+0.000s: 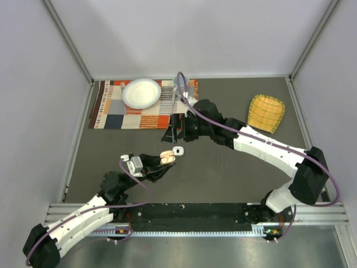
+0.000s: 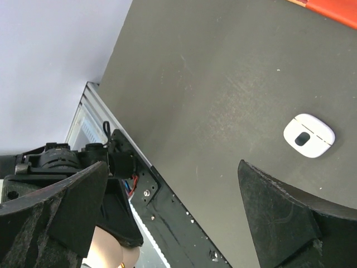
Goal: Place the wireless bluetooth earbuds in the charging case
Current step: Close the charging case with the earbuds.
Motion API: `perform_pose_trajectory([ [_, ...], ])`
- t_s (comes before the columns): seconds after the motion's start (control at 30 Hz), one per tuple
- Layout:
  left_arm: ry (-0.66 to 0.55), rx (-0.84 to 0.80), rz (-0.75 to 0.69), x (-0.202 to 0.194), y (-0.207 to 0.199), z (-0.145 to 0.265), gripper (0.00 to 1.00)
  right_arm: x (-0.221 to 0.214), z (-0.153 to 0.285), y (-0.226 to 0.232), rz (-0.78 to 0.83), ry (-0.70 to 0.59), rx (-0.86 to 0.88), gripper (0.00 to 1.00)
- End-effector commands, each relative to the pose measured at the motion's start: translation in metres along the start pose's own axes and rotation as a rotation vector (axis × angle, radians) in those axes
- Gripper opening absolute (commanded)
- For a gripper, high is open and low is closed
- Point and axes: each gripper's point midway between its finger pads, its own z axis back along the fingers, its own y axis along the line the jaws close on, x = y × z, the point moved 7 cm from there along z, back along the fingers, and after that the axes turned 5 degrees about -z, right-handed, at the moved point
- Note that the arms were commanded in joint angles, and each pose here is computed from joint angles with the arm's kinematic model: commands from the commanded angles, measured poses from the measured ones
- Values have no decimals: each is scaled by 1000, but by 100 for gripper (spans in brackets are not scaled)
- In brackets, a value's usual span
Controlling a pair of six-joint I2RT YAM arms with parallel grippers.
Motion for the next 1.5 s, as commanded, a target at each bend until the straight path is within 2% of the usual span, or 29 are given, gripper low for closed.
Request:
perform_pose_trajectory([
  [0.0, -62, 57, -12, 3, 4, 3, 0, 4, 10, 14, 47, -11, 40, 99],
  [0.93, -63, 120, -4, -1, 10, 6, 0, -10, 10, 15, 76, 7, 37, 99],
  [1.17, -64, 162, 37, -2, 13, 7, 0, -13, 15, 13, 105, -4, 26, 99],
  [1.3, -59, 173, 41, -2, 14, 6, 0, -11, 17, 10, 100, -40, -11, 99],
  [1.47, -12, 207, 47, -7, 17, 8, 0, -3, 30, -2, 54, -171, -122, 99],
])
